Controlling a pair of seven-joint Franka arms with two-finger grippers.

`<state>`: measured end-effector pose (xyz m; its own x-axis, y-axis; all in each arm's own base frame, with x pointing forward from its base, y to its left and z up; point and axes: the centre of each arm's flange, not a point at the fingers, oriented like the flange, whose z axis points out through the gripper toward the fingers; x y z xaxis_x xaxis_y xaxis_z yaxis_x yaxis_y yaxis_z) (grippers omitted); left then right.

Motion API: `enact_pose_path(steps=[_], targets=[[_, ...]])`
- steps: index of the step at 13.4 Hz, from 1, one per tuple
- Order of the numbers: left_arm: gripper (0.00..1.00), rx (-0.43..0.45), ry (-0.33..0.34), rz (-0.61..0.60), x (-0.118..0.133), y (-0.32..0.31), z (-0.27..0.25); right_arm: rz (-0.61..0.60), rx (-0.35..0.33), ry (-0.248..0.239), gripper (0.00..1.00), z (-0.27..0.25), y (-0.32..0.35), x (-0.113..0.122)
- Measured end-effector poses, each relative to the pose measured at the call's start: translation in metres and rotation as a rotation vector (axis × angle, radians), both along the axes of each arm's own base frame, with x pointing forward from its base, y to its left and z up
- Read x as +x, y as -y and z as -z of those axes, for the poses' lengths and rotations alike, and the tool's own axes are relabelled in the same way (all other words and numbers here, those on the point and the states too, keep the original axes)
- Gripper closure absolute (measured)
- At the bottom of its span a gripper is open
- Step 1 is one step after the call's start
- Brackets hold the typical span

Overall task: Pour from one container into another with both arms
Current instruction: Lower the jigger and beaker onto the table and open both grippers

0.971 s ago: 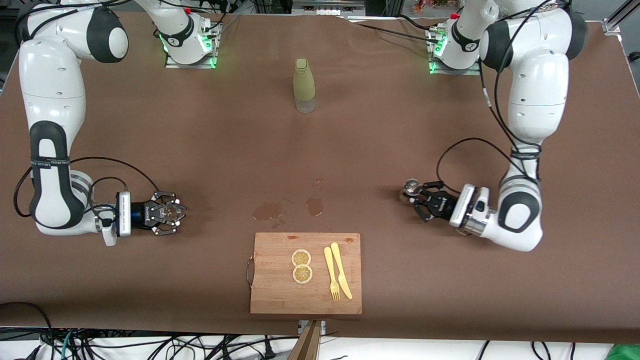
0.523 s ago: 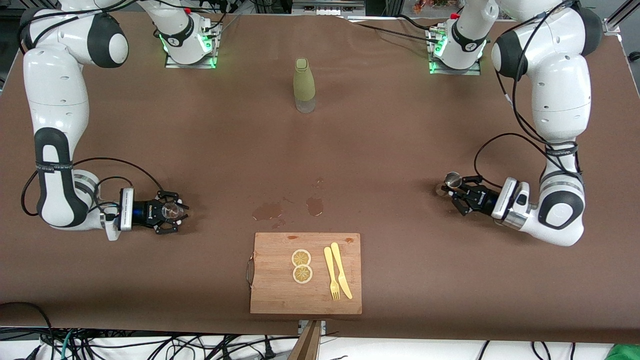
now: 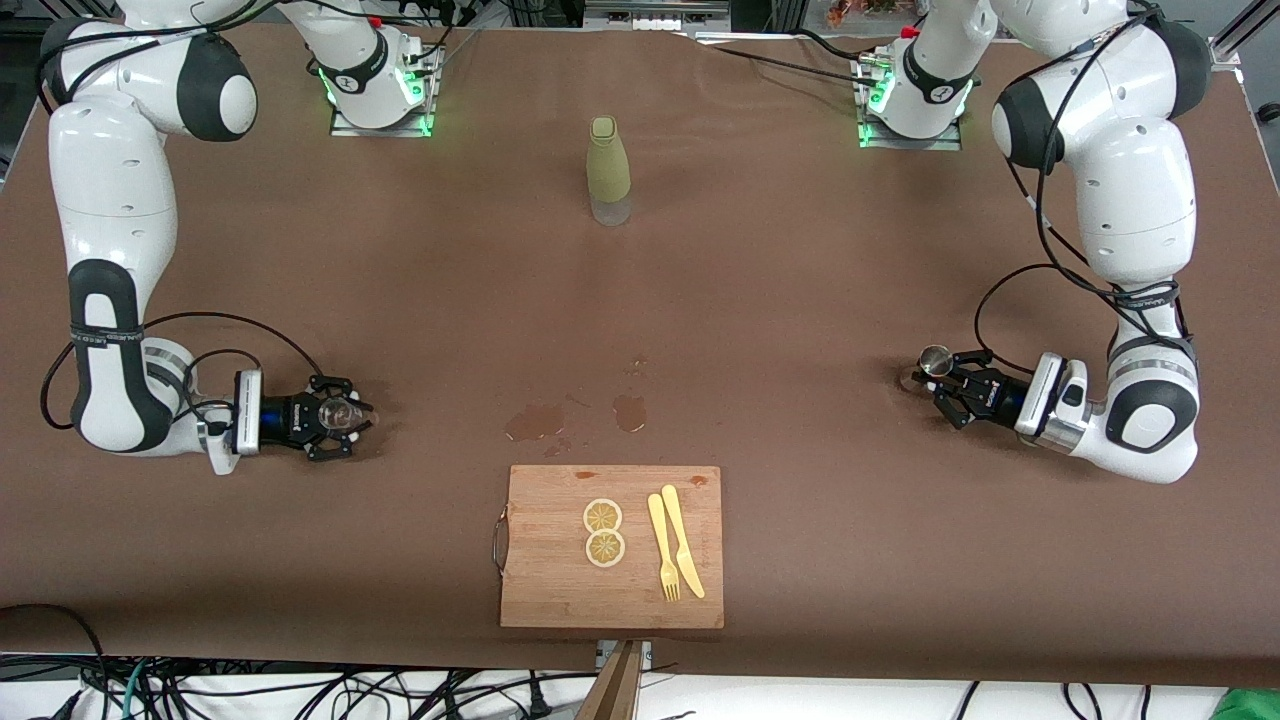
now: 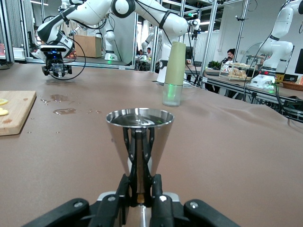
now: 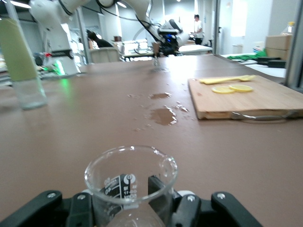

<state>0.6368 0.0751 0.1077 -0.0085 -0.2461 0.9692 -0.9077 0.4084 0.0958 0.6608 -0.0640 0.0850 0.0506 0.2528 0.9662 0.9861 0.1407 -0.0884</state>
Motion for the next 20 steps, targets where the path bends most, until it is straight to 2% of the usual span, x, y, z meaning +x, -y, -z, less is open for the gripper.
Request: enact_pose_path(steps=[3,5,7,10,11,15,16,19,20], targets=[[0.79,-0.003,-0.008,0.001,-0.004,-0.002,0.012,-0.074,0.052,-0.035,0.72,-0.006,0.002,-0.012],[0.79,-0.005,-0.012,0.003,-0.006,-0.002,0.018,-0.118,0.061,-0.056,0.72,-0.010,0.013,-0.021],[0.79,-0.008,-0.007,0.005,-0.006,-0.001,0.020,-0.150,0.046,-0.067,0.71,-0.014,0.027,-0.026],[0.79,-0.007,0.010,0.005,-0.006,-0.002,0.024,-0.146,0.021,-0.058,0.70,-0.015,0.039,-0.026],[0.79,-0.007,0.016,0.005,-0.007,-0.003,0.027,-0.134,0.003,-0.050,0.67,-0.013,0.040,-0.024],[0.77,-0.011,0.023,0.005,-0.007,-0.004,0.027,-0.075,-0.082,-0.011,0.66,-0.004,0.045,-0.013],[0.75,-0.013,0.027,0.005,-0.007,-0.004,0.028,-0.069,-0.089,-0.009,0.65,-0.001,0.044,-0.012],[0.44,-0.019,0.042,0.003,-0.007,-0.009,0.028,-0.064,-0.093,-0.010,0.60,0.008,0.040,-0.013],[0.36,-0.018,0.044,0.002,-0.007,-0.010,0.027,-0.062,-0.095,-0.011,0.54,0.011,0.040,-0.013]])
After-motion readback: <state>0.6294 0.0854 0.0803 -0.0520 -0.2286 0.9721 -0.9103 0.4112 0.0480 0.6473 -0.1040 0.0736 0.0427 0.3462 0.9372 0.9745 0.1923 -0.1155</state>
